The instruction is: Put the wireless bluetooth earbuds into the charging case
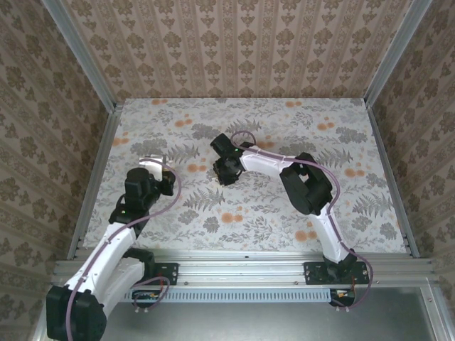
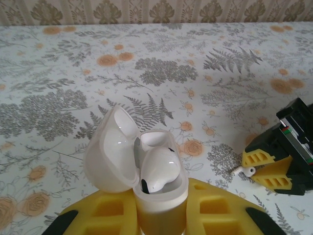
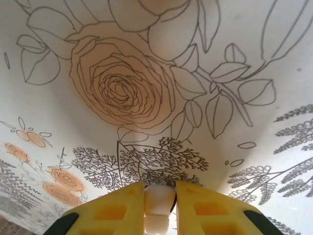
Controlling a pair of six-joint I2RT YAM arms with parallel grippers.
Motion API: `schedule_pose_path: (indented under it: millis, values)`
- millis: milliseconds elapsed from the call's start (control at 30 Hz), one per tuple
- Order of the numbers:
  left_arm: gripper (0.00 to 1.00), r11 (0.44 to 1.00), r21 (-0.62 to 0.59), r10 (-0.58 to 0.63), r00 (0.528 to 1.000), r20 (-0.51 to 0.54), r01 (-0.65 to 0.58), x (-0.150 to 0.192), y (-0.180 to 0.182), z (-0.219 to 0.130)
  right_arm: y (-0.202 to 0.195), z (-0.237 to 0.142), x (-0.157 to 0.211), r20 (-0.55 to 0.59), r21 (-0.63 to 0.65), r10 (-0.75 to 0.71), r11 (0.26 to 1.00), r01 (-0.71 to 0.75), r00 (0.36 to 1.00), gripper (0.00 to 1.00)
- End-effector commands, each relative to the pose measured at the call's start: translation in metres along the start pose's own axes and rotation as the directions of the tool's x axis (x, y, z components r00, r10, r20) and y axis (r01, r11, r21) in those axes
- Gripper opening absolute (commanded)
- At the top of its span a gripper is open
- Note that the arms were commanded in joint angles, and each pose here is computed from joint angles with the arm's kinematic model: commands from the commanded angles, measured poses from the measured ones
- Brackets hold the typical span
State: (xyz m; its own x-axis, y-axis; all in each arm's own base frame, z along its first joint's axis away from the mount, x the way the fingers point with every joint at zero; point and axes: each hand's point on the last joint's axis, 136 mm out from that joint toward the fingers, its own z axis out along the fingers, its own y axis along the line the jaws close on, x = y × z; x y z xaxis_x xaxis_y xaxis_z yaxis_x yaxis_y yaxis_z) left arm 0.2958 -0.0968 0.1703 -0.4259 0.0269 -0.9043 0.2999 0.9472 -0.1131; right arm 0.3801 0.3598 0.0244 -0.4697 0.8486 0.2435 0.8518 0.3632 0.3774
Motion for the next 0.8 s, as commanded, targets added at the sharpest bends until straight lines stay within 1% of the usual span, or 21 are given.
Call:
schedule_pose_path:
  millis: [0, 100, 233, 300, 367, 467, 533, 600, 700, 767]
  values:
    - [0.18, 0.998, 0.059, -0.025, 1.000, 0.008, 0.025, -0.007, -0.008, 0.004, 0.006, -0.018, 0.000, 0.030, -0.095, -0.124, 0.987, 0.127, 0.992, 0.21]
    - [0.18, 0.991, 0.129, -0.029, 0.999, -0.023, 0.032, -0.002, -0.019, 0.009, 0.003, -0.035, -0.007, 0.077, -0.153, -0.198, 0.966, 0.208, 0.977, 0.21]
    - [0.18, 0.970, 0.235, -0.045, 0.998, -0.054, 0.057, 0.000, -0.036, 0.014, 0.002, -0.065, -0.014, 0.163, -0.209, -0.334, 0.908, 0.363, 0.928, 0.22]
    - [0.18, 0.956, 0.292, -0.023, 0.998, -0.051, 0.037, -0.002, -0.047, 0.014, 0.000, -0.078, -0.016, 0.203, -0.232, -0.390, 0.872, 0.431, 0.898, 0.22]
    - [0.18, 0.938, 0.348, 0.021, 0.999, -0.037, -0.007, -0.004, -0.057, 0.012, 0.001, -0.091, -0.017, 0.239, -0.258, -0.449, 0.825, 0.502, 0.861, 0.22]
    - [0.18, 0.889, 0.441, 0.127, 0.992, 0.016, -0.121, -0.004, -0.077, 0.006, 0.001, -0.106, -0.016, 0.289, -0.273, -0.531, 0.752, 0.600, 0.796, 0.22]
    - [0.19, 0.847, 0.489, 0.207, 0.976, 0.061, -0.210, 0.003, -0.092, 0.003, 0.002, -0.116, -0.014, 0.322, -0.289, -0.580, 0.692, 0.661, 0.748, 0.22]
    - [0.19, 0.813, 0.515, 0.264, 0.961, 0.086, -0.270, 0.010, -0.102, 0.003, 0.002, -0.126, -0.013, 0.359, -0.289, -0.622, 0.634, 0.717, 0.696, 0.23]
    - [0.18, 0.779, 0.543, 0.311, 0.945, 0.100, -0.314, 0.018, -0.113, 0.007, -0.001, -0.141, -0.014, 0.410, -0.276, -0.665, 0.562, 0.780, 0.624, 0.23]
    - [0.18, 0.765, 0.542, 0.341, 0.933, 0.116, -0.347, 0.020, -0.118, 0.010, -0.005, -0.149, -0.015, 0.434, -0.264, -0.681, 0.529, 0.806, 0.589, 0.23]
